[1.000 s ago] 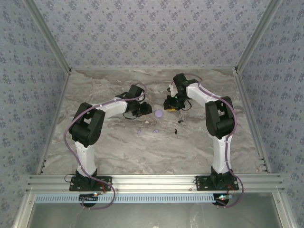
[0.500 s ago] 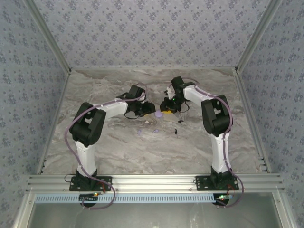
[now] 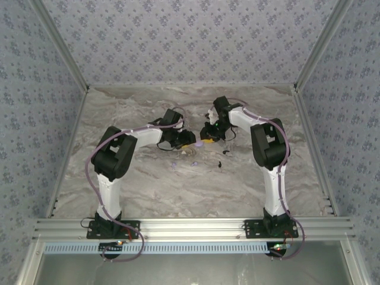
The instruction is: Insert the wireless bluetooth earbuds into the charging case
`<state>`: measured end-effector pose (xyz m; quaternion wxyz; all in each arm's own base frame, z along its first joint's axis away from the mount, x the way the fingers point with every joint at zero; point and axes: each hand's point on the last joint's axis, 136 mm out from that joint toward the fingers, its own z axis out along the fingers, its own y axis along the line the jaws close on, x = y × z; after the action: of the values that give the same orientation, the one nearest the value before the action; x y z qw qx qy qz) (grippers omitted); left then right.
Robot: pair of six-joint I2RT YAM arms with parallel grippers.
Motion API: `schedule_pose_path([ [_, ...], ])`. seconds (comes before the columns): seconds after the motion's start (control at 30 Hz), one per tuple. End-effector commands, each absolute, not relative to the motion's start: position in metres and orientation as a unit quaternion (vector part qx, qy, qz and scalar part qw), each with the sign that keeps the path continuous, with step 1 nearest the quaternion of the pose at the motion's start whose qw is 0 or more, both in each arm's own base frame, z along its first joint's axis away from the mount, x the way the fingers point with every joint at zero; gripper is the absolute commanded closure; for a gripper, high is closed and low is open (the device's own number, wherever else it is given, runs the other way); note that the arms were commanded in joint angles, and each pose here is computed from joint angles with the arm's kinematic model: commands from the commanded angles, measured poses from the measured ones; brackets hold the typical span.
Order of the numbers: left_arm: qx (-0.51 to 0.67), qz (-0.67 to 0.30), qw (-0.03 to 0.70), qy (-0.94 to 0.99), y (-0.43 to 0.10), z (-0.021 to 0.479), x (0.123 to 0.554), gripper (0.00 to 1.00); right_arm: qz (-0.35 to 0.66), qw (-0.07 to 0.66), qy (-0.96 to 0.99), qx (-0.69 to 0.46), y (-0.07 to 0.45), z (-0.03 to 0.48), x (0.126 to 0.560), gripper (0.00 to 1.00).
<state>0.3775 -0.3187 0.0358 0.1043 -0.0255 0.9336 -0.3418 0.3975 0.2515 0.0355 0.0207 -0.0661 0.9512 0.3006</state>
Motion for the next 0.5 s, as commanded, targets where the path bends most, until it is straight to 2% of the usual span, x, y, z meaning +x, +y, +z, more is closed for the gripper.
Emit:
schedule_pose_path([
  [0.0,-0.028,-0.355,0.086,0.930,-0.327,0.025,0.371,0.57,0.302,-0.001,0.952,-0.054,0.251,0.023,0.389,0.78],
  [0.47,-0.048,-0.379,0.072,0.922,-0.335,0.013,0.370,0.56,0.302,-0.007,0.952,-0.044,0.247,0.018,0.385,0.78],
])
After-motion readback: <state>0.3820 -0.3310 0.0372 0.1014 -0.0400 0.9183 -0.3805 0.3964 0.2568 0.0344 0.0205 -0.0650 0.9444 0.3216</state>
